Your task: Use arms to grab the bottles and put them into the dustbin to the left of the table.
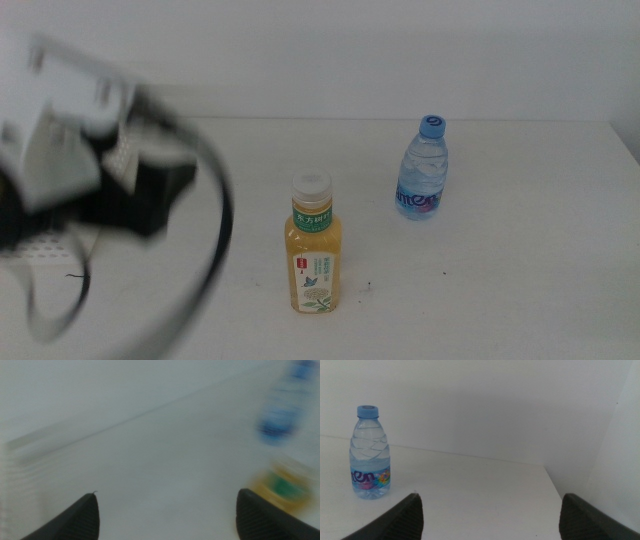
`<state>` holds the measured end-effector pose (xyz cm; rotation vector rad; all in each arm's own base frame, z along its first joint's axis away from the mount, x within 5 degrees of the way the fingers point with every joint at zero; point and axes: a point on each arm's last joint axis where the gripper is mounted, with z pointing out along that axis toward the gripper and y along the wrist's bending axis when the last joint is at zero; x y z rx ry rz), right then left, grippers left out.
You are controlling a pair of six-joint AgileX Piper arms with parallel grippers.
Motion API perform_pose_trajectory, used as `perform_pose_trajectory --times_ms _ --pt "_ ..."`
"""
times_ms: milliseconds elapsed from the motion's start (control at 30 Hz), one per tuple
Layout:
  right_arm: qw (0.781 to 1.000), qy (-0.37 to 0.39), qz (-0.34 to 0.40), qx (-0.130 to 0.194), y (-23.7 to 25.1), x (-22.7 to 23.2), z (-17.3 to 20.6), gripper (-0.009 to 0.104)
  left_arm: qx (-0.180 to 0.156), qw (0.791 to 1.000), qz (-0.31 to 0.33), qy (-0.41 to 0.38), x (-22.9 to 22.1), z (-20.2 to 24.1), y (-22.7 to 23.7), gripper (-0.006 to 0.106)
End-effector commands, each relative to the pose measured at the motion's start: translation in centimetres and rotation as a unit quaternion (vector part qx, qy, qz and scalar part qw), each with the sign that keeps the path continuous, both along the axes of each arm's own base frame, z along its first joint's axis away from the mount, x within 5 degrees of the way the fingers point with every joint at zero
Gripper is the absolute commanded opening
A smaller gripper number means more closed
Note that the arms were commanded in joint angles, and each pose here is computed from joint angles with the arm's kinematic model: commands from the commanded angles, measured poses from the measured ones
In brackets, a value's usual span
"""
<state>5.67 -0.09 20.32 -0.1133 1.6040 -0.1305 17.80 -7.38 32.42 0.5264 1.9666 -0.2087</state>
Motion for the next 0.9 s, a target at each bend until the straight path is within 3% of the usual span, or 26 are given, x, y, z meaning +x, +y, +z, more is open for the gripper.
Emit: perform_pose_trajectory --times_ms 0,233,467,867 --pt "1.0 -0.006 -0.004 -0.007 0.0 0.0 0.0 0.083 -0.018 0.999 -0.039 -0.03 -2.7 -1.0 -0.3 0.094" --pt "1.0 -0.006 -0.004 -0.007 0.0 0.0 0.0 0.083 -0.074 0.989 -0.12 -0.036 -8.8 -2.9 0.2 0.094" --pt "1.0 -0.006 -0.004 -0.007 0.0 0.0 0.0 0.083 -0.089 0.984 -0.14 -0.065 -11.3 -2.3 1.5 0.094" --pt "1.0 -0.006 -0.004 -0.007 0.0 0.0 0.0 0.083 -0.087 0.983 -0.153 -0.048 -12.3 -2.6 1.8 0.094"
